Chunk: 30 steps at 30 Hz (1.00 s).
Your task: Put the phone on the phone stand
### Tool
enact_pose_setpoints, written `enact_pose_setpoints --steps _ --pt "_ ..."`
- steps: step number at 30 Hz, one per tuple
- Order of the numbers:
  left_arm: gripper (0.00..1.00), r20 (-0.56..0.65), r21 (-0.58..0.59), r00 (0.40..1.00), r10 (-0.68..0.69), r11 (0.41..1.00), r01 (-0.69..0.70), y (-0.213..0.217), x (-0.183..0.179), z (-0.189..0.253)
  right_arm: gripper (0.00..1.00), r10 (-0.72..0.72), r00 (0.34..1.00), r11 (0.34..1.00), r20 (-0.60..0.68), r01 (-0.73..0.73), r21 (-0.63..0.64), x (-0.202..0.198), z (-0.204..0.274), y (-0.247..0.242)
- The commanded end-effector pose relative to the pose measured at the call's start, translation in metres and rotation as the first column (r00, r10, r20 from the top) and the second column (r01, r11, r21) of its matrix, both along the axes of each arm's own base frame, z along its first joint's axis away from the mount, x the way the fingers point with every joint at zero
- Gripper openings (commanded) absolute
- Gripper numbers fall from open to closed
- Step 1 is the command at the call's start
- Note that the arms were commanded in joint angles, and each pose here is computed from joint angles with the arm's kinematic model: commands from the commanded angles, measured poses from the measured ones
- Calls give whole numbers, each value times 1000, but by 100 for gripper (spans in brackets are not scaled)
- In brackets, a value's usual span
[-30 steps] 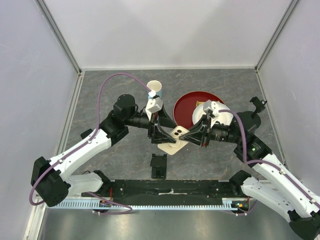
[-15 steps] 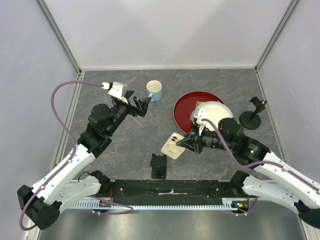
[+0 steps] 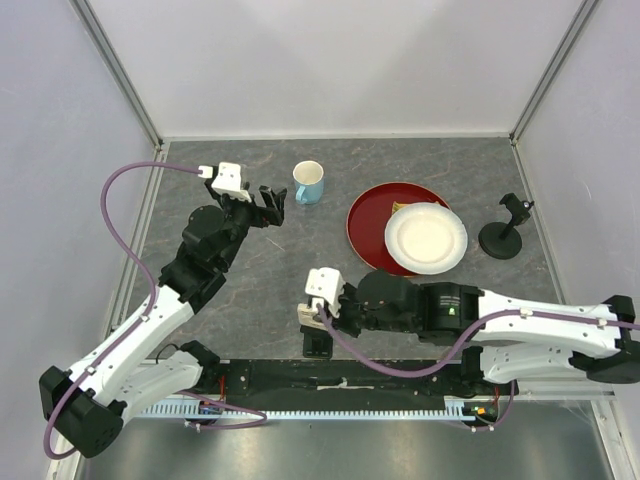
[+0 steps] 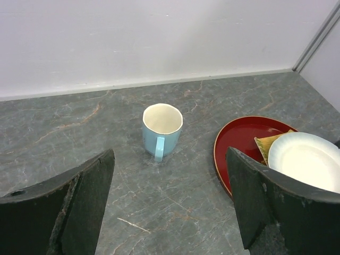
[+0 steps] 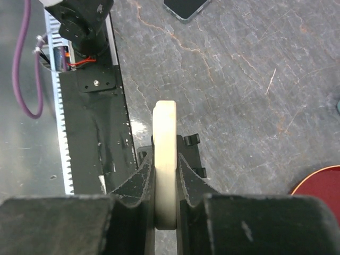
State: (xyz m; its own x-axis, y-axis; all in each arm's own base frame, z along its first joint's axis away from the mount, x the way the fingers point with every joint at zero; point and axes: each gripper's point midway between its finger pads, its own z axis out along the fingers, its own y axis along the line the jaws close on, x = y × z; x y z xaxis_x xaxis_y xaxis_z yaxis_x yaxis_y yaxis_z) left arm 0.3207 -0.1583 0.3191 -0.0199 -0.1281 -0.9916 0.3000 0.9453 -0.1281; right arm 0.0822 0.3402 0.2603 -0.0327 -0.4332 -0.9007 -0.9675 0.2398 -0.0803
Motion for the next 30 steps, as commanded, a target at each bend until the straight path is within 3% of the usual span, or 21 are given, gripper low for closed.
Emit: enact_pose_setpoints --steps 1,4,18,30 --pt "89 15 1 999 38 999 -38 6 6 3 0 -11 991 1000 130 12 -4 6 29 18" --pt "89 7 0 999 32 999 -32 4 6 1 0 -21 984 997 177 34 -73 4 17 22" --pt "88 -1 -1 1000 10 1000 -10 0 5 1 0 -7 977 987 212 41 -154 6 -8 33" --pt "88 5 -8 1000 -1 1000 1 -1 3 4 0 -3 970 986 244 44 -160 10 -27 36"
